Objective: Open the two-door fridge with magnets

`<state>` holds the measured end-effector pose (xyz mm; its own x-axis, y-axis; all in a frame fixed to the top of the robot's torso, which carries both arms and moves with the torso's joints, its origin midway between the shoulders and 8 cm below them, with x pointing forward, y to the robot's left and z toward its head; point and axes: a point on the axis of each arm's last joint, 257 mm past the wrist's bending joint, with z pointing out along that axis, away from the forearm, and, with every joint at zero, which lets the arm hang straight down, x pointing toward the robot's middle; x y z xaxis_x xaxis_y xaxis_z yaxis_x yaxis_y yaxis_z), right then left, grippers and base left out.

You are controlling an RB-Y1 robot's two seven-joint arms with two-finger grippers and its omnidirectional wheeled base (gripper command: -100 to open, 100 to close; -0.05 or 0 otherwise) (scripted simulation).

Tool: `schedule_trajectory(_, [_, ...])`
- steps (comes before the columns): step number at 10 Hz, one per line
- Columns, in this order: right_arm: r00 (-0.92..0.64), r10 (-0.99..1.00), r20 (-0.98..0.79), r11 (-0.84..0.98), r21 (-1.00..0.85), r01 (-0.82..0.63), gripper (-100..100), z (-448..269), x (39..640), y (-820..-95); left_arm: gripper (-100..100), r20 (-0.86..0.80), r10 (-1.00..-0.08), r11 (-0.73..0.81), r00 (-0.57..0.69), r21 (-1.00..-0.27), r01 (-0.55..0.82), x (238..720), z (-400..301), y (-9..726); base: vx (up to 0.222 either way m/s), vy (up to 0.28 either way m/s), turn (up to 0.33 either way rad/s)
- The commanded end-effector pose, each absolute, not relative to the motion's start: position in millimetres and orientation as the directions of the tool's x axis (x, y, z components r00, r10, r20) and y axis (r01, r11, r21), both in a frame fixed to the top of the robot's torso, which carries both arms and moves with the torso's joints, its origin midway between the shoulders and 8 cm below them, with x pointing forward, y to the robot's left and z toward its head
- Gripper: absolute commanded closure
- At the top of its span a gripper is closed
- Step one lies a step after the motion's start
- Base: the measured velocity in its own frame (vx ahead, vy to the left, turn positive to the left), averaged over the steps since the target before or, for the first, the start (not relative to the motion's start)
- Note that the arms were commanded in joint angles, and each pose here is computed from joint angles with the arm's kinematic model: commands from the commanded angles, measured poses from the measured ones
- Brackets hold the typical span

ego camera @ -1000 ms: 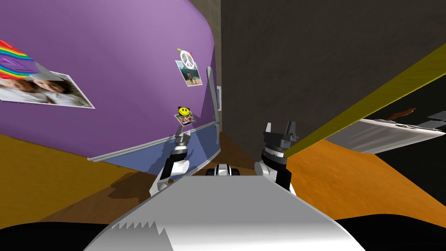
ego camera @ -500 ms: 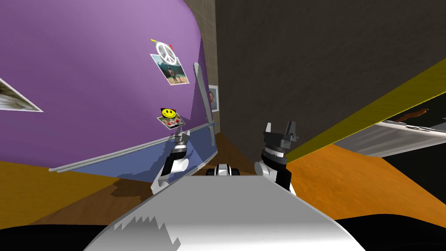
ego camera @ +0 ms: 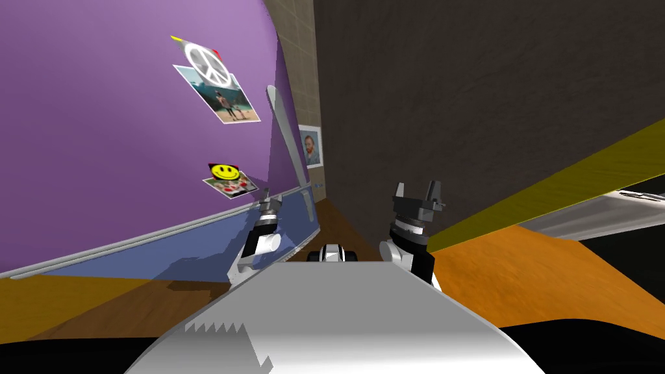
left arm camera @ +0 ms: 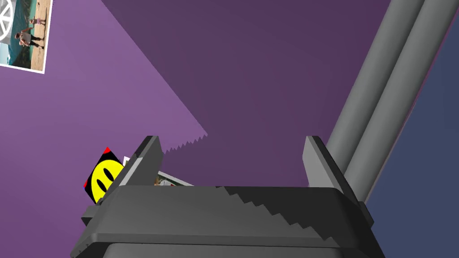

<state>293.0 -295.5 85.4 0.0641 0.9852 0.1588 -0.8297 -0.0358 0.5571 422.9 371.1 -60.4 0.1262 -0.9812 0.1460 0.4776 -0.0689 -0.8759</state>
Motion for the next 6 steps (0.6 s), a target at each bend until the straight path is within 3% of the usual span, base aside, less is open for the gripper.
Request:
schedule_trajectory(1, [0.064, 0.985, 0.159, -0.036, 0.557, -0.830, 0, 85.4, 293.0, -295.5, -100, 0.196, -0.971, -0.111, 0.135, -0.873, 0.475, 428.1, -67.8, 382.2, 0.095, -0.169, 0.014])
schedule_trajectory(6, [0.064, 0.985, 0.159, -0.036, 0.557, -0.830, 0, 85.4, 293.0, -295.5, -100, 0.369, -0.915, -0.251, 0.164, -0.838, 0.484, 436.2, -93.3, 398.6, 0.112, -0.182, 0.017])
